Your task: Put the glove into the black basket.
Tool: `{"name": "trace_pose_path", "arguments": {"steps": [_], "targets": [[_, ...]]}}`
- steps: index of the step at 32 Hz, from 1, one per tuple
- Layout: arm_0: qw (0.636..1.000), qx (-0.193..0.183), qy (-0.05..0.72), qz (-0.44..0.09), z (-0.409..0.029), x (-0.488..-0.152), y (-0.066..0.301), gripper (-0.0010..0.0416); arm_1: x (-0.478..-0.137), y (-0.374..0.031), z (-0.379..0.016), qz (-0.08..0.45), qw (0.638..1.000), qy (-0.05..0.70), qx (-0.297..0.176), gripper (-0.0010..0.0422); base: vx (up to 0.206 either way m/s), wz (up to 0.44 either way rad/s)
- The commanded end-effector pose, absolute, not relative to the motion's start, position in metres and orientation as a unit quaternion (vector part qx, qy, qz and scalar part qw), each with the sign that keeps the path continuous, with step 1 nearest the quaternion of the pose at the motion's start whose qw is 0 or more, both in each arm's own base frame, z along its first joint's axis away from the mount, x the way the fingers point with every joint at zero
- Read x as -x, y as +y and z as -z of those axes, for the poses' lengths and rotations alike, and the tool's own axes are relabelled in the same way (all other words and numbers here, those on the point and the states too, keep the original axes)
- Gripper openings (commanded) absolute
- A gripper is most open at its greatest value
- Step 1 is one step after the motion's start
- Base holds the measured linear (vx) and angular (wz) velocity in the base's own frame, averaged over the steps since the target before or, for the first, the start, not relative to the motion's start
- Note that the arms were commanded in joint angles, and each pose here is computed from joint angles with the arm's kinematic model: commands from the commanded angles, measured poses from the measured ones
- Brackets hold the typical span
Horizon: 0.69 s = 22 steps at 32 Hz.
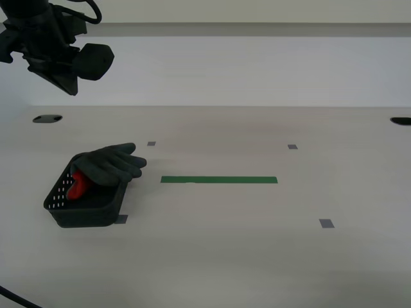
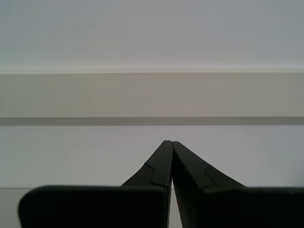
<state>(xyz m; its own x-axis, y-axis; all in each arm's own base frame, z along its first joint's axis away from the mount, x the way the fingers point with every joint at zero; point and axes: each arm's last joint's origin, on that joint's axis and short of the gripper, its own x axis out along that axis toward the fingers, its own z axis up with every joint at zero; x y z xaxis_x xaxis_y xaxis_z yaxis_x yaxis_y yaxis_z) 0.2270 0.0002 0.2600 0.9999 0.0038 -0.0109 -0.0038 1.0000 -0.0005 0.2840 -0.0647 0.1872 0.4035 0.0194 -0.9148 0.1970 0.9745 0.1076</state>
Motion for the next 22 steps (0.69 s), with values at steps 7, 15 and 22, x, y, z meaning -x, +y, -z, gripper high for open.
{"name": "trace_pose_path", "arguments": {"steps": [7, 15, 22], "targets": [[1.0, 0.0, 0.003, -0.002, -0.2608, -0.2271, 0.0003, 0.0001, -0.2841, -0.0647, -0.1874, 0.052, 0.832, 0.543, -0.099, 0.0009, 0.0, 0.0], [1.0, 0.0, 0.003, -0.002, -0.2608, -0.2271, 0.0003, 0.0001, -0.2841, -0.0648, -0.1874, 0.052, 0.832, 0.543, -0.099, 0.0009, 0.0, 0.0], [1.0, 0.0, 0.003, -0.002, -0.2608, -0.2271, 0.0002, 0.0001, -0.2841, -0.0648, -0.1875, 0.052, 0.833, 0.543, -0.099, 0.0009, 0.0, 0.0]]}}
